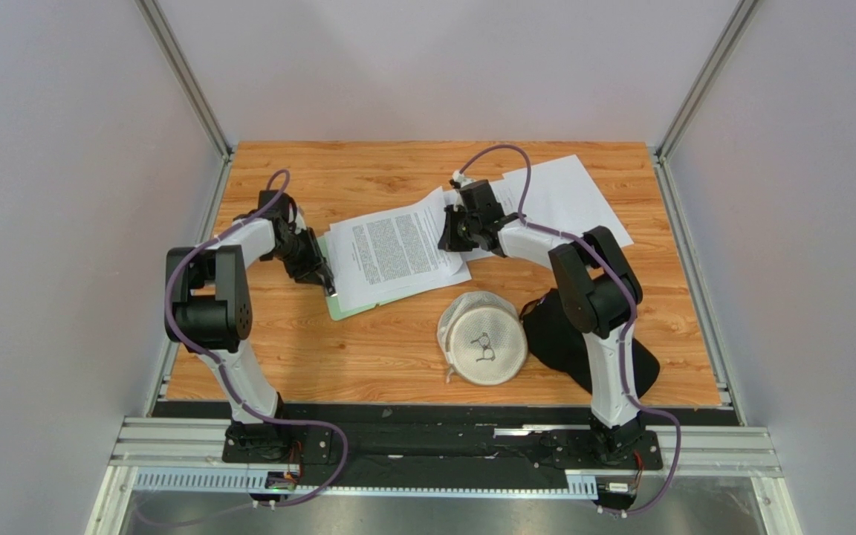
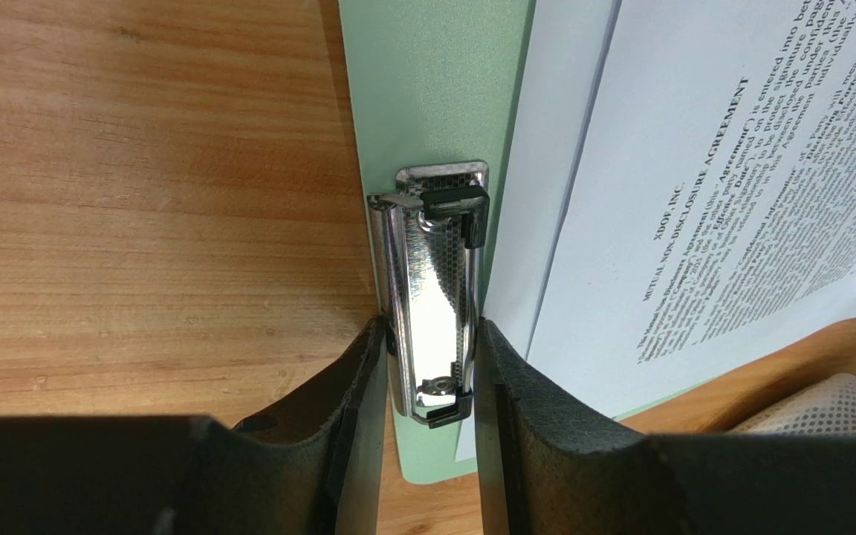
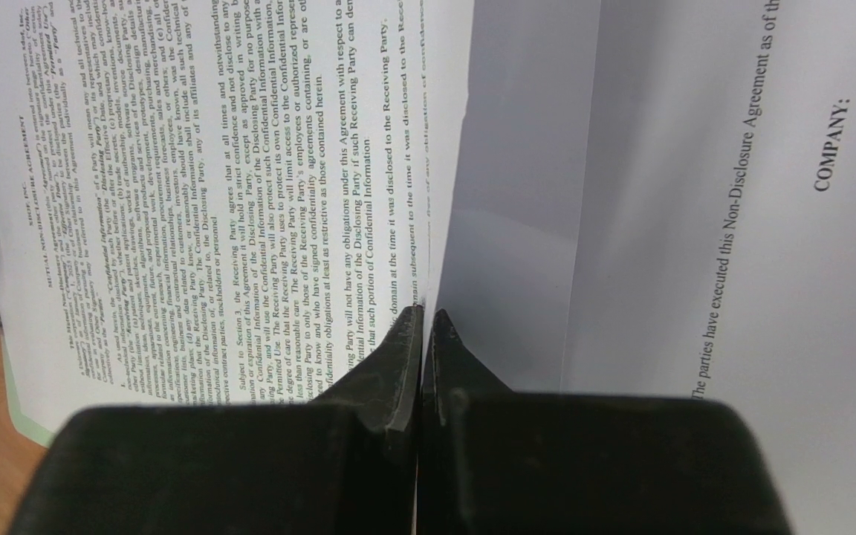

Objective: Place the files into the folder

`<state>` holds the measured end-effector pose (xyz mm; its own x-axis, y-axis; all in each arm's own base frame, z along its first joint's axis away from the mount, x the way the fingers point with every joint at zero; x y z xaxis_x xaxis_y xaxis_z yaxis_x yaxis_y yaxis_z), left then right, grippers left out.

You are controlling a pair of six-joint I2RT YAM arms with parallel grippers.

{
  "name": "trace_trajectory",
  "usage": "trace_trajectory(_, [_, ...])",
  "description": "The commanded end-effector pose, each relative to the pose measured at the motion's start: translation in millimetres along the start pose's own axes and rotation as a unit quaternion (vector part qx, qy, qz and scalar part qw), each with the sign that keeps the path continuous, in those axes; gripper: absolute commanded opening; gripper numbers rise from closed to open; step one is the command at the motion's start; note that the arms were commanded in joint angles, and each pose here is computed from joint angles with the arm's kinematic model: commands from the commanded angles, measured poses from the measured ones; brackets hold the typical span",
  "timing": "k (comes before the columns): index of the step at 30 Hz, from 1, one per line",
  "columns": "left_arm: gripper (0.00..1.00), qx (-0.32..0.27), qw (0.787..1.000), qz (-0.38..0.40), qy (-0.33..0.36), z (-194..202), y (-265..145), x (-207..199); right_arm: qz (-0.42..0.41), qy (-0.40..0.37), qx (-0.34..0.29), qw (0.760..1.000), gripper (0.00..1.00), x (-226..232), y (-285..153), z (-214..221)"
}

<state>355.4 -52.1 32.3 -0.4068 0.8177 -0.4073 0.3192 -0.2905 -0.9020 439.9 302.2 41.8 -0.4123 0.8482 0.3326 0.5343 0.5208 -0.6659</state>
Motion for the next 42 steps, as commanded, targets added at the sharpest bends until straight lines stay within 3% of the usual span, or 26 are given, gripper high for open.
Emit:
trace_trajectory(1, [0.0, -0.012, 1.0, 0.02, 0.004, -2.7, 0.4, -6.4, -0.007, -0.051, -0.047, 0.998, 0.0, 19.6, -13.1, -27.0])
trace_trajectory(18, [0.0, -0.039, 0.999, -0.019, 0.026, -6.1, -8.0, -4.1, -0.007, -0.166, -0.057, 0.985, 0.0, 48.8, -24.8, -42.9])
trace_trajectory(22, [0.0, -0.043, 0.998, -0.026, 0.026, -7.4, -8.5, -1.8, -0.056, -0.174, -0.062, 0.981, 0.0, 66.8, -26.8, -49.2])
trace_trajectory(29, [0.0, -0.042, 0.998, -0.03, 0.028, -8.7, -9.7, -1.9, -0.091, -0.175, -0.052, 0.979, 0.0, 77.5, -20.1, -49.0])
trace_trajectory(39, [0.0, -0.029, 0.998, -0.051, 0.006, -6.8, -6.9, 3.6, -0.125, -0.115, -0.031, 0.985, 0.0, 89.2, -22.0, -37.8])
trace_trajectory(42, [0.0, -0.022, 0.998, -0.058, 0.001, -8.2, -5.8, 3.7, -0.122, -0.1, -0.025, 0.987, 0.07, 88.6, -23.5, -34.2])
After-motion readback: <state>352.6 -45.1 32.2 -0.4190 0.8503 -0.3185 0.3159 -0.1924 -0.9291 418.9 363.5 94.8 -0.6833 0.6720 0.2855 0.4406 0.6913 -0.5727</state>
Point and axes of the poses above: each gripper's point midway between its finger pads, its own y axis out along the fingers, its own x axis along the line the jaws close on, z = x × y, the point moved 1 cm from there along -y, back along the fingers, and after that the axes turned 8 degrees about -y, right-handed, at the moved point
